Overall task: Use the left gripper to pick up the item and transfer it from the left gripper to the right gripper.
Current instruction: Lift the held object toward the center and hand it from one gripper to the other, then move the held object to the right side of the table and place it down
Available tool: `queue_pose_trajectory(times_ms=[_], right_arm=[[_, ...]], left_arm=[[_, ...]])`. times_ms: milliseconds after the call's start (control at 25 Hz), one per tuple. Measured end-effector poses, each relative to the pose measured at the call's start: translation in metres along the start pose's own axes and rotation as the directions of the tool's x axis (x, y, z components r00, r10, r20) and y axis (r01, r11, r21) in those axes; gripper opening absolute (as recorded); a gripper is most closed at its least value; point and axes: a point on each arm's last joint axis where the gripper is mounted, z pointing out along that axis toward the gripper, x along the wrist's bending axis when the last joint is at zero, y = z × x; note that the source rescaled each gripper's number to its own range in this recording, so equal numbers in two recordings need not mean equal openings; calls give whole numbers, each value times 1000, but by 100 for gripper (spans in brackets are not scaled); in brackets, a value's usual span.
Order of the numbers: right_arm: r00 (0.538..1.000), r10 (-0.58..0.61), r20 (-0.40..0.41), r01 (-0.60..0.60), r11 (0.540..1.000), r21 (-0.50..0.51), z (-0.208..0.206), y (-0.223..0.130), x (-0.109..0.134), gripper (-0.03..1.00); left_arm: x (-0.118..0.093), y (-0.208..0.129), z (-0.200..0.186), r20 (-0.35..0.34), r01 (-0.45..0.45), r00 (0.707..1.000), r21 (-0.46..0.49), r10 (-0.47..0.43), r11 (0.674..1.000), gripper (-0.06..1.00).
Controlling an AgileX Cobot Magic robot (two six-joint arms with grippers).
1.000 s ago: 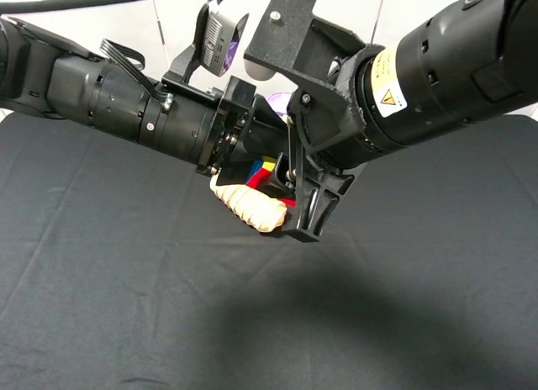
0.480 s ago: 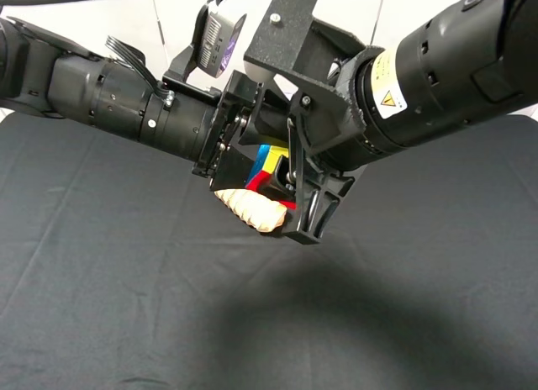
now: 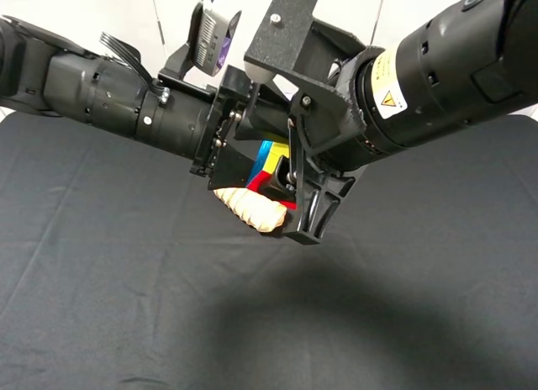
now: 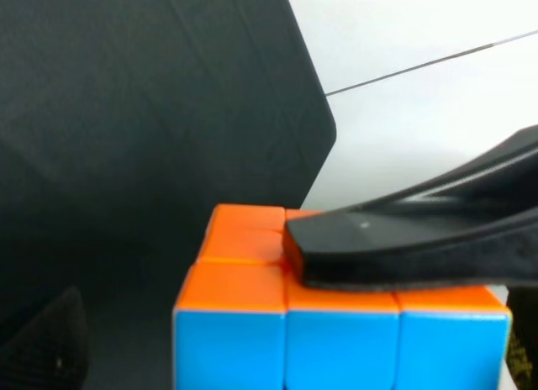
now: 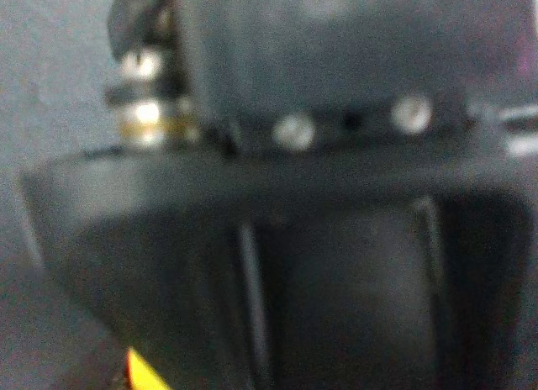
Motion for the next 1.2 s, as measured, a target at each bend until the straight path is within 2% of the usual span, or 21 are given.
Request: queue_pose_trajectory(times_ms=[320,440,680,960,1040,1200], right_arm=[[1000,0,0,0,1000,1,0,0,0,4],[1000,0,0,0,1000,0,0,0,0,4],[1000,0,0,0,1000,0,0,0,0,4],[1000,0,0,0,1000,0,0,0,0,4],[1000,0,0,0,1000,0,0,0,0,4],[1000,0,0,0,1000,0,0,0,0,4]], left_arm=[[-15,0,-13,1,-68,998,-10,68,998,96],[-18,-2,-18,-30,-88,996,4,88,996,96],[-12,1,-38,-100,-77,992,5,77,997,96],[-10,7,-79,-114,-79,991,-55,72,995,96],[-14,6,-93,-140,-95,987,-69,85,993,96],[-20,-1,-125,-248,-123,964,-90,98,988,96]])
